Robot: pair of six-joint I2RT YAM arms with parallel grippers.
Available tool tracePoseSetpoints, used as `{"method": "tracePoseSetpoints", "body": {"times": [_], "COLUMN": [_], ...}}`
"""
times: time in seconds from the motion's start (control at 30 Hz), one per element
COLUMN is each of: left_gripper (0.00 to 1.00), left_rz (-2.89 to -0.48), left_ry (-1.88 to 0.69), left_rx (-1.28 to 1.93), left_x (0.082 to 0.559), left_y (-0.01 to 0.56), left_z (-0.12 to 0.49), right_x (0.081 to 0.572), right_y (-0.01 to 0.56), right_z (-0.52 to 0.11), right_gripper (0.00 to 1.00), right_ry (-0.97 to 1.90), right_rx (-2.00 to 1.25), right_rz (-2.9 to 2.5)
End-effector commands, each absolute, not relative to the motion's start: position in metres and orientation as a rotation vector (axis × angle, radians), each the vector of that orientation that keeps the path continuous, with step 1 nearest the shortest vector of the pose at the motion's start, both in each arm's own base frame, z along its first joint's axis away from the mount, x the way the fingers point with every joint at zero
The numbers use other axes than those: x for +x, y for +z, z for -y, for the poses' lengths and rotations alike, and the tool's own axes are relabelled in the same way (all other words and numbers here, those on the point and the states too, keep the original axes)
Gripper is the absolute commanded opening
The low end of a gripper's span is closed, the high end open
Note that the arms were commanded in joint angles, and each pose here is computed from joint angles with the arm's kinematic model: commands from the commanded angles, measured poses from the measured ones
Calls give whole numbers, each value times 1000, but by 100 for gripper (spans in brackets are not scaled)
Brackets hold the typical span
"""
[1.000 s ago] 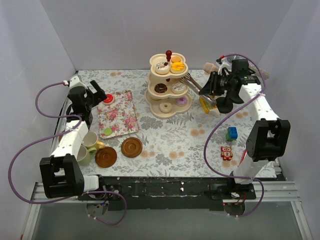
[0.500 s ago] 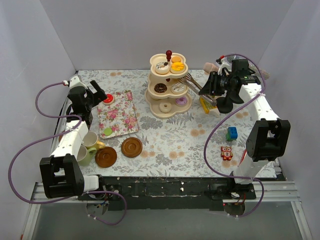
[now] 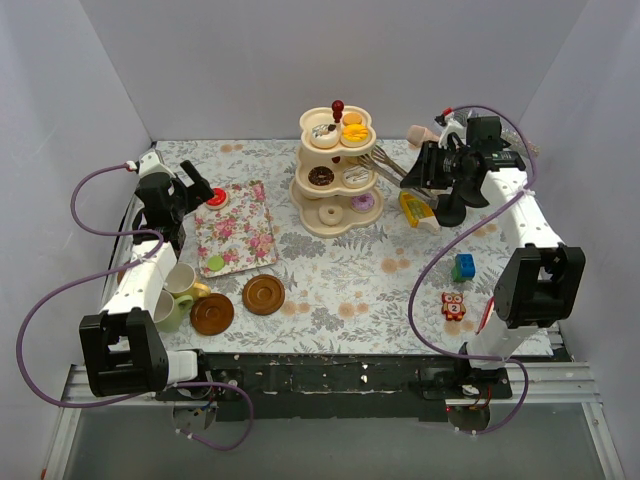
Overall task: Serve the afternoon tea
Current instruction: Place the desert on the desert table.
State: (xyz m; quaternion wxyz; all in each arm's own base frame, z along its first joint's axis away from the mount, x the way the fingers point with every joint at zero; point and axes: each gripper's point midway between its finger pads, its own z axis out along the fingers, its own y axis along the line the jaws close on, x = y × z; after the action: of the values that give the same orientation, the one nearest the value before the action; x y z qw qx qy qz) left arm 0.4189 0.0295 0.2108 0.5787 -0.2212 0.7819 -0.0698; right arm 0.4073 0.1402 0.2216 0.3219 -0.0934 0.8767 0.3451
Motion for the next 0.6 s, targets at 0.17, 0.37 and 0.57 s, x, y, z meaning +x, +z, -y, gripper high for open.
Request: {"method": "tracePoseSetpoints", "body": {"times": [0.17, 0.37, 0.57], "left_gripper": [98, 98, 98], "left_rz": [-1792, -1789, -1784], "left_ry": [-163, -164, -169], "left_rx": [-503, -501, -499], "left_x": [412, 412, 411], "left_y": [226, 227, 229], "left_z": [-30, -29, -28], "right_x": [395, 388, 379], "right_y": [267, 277, 284], "right_z": [-130, -127, -123], "right_gripper": [49, 49, 48], "right_ry": [798, 769, 740], "right_rx": [-283, -280, -264], "right_rz": [-2201, -2174, -2169]}}
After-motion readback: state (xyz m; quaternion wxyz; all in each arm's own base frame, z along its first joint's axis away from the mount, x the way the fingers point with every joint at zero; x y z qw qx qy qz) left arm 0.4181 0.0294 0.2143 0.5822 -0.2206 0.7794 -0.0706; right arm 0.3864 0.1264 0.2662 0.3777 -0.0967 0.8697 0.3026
